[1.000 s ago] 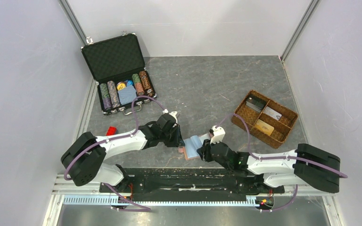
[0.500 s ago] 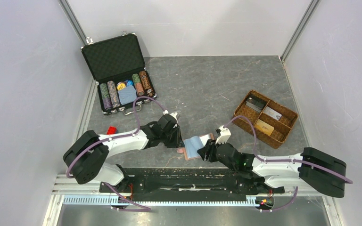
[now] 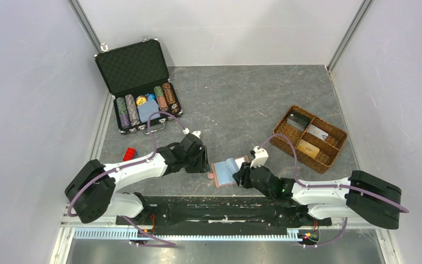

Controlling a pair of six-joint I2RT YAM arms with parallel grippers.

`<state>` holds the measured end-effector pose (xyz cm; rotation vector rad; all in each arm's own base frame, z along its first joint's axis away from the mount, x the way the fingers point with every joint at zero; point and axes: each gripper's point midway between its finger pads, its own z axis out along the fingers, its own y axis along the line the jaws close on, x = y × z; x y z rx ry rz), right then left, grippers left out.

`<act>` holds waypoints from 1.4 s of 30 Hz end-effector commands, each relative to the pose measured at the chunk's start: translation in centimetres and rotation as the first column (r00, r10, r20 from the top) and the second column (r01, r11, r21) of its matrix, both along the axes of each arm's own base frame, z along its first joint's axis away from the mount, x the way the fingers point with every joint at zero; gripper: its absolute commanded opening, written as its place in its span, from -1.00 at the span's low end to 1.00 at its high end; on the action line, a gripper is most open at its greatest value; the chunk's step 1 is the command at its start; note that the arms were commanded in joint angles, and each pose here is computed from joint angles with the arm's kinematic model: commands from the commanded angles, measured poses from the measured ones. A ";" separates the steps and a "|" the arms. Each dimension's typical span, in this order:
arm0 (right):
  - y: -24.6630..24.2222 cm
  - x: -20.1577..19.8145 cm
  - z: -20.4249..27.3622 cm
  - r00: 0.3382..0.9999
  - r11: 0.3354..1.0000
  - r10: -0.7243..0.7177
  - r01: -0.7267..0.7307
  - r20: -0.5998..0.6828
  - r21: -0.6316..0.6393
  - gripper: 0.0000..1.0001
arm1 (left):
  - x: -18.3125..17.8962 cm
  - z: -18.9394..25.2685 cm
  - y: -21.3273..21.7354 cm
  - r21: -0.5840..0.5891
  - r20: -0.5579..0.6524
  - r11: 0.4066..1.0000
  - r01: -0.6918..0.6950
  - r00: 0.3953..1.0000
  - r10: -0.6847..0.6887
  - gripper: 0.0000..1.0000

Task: Take the credit cards out of the card holder
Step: Open the card holder at the center of the board.

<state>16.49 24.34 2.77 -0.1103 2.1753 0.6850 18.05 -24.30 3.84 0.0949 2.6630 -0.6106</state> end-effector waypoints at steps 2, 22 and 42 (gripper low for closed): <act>0.2 0.8 1.0 0.999 1.000 -0.021 0.020 0.030 0.007 -0.18 | 0.8 0.7 0.2 0.002 0.062 1.000 0.018 0.998 -0.018 0.11; 2.3 0.1 2.4 0.997 0.996 0.077 -0.078 0.029 0.037 0.06 | -1.2 0.2 -3.8 -0.203 -0.039 0.974 0.105 0.993 -0.115 -0.81; 4.3 1.1 2.4 0.983 0.967 0.170 -0.151 0.076 -0.204 0.50 | -1.8 2.8 -4.1 -0.288 0.001 0.950 0.119 0.992 -0.124 -0.95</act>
